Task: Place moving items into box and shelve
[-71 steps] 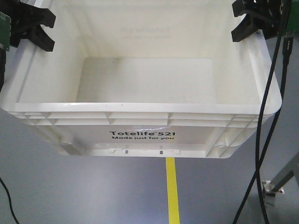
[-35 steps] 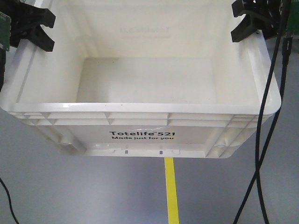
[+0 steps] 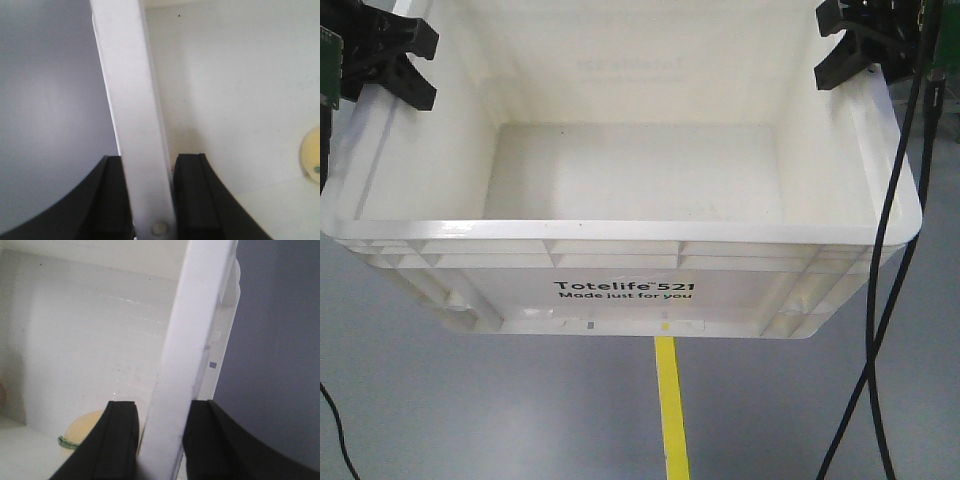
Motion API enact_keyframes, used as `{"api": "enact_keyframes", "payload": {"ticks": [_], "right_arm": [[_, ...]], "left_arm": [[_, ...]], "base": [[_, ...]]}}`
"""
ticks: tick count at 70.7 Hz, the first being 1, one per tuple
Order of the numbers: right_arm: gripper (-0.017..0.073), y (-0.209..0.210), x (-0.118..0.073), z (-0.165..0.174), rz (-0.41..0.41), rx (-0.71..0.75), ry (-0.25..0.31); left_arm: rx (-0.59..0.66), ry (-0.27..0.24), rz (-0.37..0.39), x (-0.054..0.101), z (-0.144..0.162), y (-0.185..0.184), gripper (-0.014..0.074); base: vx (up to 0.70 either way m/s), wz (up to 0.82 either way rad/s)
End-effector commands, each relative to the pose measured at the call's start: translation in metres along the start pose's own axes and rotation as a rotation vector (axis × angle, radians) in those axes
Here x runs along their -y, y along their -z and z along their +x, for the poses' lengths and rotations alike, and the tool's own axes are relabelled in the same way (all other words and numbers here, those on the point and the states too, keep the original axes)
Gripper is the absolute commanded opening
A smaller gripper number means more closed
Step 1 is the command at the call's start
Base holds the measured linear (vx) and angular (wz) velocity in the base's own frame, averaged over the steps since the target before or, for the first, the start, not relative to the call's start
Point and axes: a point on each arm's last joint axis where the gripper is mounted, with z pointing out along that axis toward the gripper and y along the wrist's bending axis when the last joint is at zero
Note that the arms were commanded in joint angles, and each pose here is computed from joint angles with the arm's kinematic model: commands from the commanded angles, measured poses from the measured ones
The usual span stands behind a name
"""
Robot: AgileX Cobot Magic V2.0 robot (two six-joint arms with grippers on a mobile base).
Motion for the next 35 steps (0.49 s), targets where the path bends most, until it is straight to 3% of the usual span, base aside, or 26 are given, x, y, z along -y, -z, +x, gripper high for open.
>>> {"api": "enact_keyframes", "payload": {"ticks": [1, 35], "right_arm": [[-0.0011, 0.0322, -0.0238, -0.0065, -0.143, 0.173, 0.009], [-0.0011, 0.0322, -0.0238, -0.0065, -0.143, 0.173, 0.009]], "left_arm": [[0.181, -0.009, 0.153, 0.0244, -0.0054, 0.0340, -0.0017], [0.182, -0.010, 0.152, 0.0243, -0.0055, 0.0340, -0.0017]], "base": [[0.53, -0.14], [0.47, -0.31]]}}
